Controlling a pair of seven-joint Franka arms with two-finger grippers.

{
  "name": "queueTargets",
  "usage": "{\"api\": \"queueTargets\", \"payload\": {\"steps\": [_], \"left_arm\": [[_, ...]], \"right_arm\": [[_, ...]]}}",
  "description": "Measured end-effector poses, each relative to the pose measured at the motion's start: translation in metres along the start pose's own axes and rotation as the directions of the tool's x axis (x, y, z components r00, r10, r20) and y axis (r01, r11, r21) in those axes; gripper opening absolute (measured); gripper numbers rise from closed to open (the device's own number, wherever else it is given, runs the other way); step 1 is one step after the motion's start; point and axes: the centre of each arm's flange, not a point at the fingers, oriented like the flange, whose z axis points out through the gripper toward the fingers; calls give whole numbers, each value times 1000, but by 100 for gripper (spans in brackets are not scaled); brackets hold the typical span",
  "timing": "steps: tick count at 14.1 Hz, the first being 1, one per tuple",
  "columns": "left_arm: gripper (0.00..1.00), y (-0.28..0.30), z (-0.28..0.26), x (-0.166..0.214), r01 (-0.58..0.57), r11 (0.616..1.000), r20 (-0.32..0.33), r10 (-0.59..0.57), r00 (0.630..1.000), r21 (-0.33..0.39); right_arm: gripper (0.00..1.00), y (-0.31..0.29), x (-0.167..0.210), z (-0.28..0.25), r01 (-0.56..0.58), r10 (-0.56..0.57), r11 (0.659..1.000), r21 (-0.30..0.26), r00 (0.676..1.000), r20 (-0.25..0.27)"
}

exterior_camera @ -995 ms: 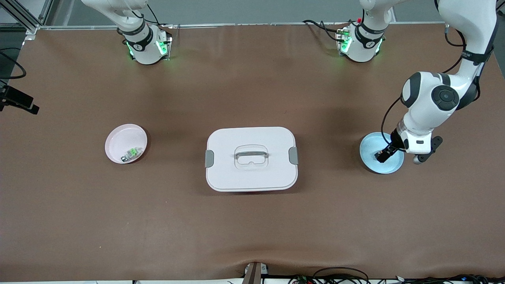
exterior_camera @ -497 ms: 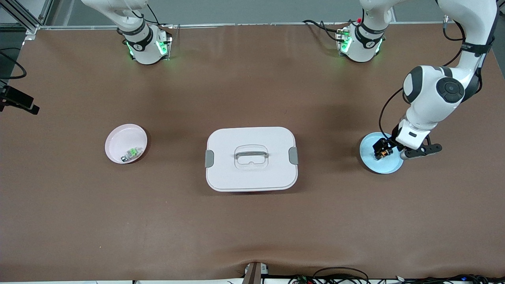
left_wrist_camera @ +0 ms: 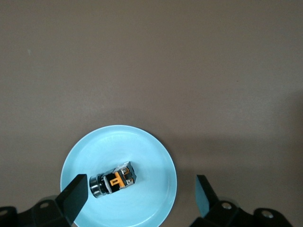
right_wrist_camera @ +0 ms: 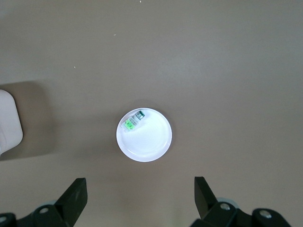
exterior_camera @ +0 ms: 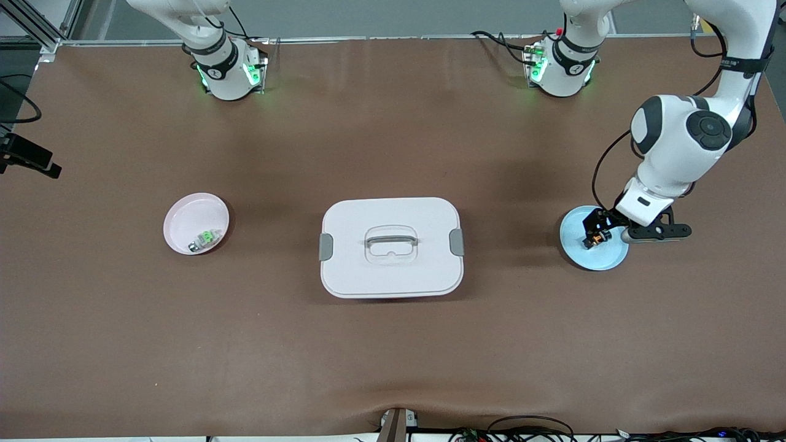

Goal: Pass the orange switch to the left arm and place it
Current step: 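Open the left gripper to release the switch on the plate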

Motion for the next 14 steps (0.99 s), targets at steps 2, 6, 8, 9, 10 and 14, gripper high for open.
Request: {"api": "queueTargets", "payload": {"steps": [2,6,8,9,10,14], "left_arm": [[100,0,-10,3,-42,999,-18,42,999,6],[100,-2,-41,19,-64,998,72,62,995,29],[100,-4,-73,36,-83,996,131,77,988,38],[100,-4,-87,42,-86,995,142,79,987,42],[100,-4,-98,45,-86,995,143,78,987,46],[100,-2,-133,42,-84,994,142,73,987,70]], "right_arm": [[100,0,0,0,0,0,1000,0,1000,-1],[100,0,1,-1,0,0,1000,0,1000,-11],[100,0,1,-1,0,0,1000,0,1000,-14],[100,0,2,-1,0,0,1000,0,1000,-16],[100,0,2,-1,0,0,1000,0,1000,-16],[100,-2,2,-2,3,-3,1000,0,1000,-18]]}}
